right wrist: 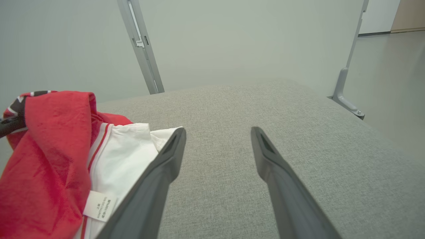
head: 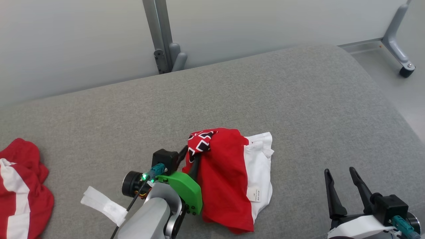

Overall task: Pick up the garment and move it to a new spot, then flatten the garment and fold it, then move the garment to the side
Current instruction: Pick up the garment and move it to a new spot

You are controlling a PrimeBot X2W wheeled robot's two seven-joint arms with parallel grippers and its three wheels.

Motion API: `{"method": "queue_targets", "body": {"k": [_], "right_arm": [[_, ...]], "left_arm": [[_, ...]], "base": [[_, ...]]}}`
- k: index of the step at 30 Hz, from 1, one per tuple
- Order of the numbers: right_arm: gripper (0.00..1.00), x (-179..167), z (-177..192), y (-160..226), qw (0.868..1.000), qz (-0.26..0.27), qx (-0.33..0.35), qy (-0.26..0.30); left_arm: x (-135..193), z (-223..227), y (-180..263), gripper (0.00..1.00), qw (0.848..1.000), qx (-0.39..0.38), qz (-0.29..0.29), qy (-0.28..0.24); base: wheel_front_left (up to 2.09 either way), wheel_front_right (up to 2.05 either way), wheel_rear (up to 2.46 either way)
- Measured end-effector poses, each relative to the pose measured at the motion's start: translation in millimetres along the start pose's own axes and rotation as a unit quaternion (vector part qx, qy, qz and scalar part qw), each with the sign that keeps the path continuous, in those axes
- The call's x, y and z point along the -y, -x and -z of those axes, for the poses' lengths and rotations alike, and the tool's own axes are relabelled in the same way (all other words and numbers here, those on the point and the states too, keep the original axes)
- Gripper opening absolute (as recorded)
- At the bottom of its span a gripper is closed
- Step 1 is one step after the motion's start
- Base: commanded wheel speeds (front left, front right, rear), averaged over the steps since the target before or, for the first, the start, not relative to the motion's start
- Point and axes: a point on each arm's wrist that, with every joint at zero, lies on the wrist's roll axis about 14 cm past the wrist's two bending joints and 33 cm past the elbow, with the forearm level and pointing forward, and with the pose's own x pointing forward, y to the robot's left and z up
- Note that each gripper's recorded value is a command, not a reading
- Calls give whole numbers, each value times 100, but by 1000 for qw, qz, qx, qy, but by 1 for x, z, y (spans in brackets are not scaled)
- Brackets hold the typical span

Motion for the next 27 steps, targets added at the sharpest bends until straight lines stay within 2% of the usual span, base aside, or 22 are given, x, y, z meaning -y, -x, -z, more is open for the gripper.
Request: {"method": "queue_targets", "body": {"k": [6,14,17,24,27], "right_arm": [[100,-8,-12,-8,1000,-19,18,9],[100,-26,-28,-22,997,-54,43,19],[100,-34,-26,-26,997,-67,40,21],[100,-46,-17,-36,995,-93,26,32],[100,-49,-10,-37,994,-100,16,36]], "left_arm": [[-18,-17,12,100,999,42,-34,-2],[-80,-8,77,100,990,67,-126,-23],[-104,6,106,100,983,57,-172,-16],[-134,2,157,100,964,89,-249,4],[-138,11,178,100,961,88,-263,7]], "base": [[0,0,0],[0,0,0],[0,0,0],[0,0,0],[0,0,0]]}}
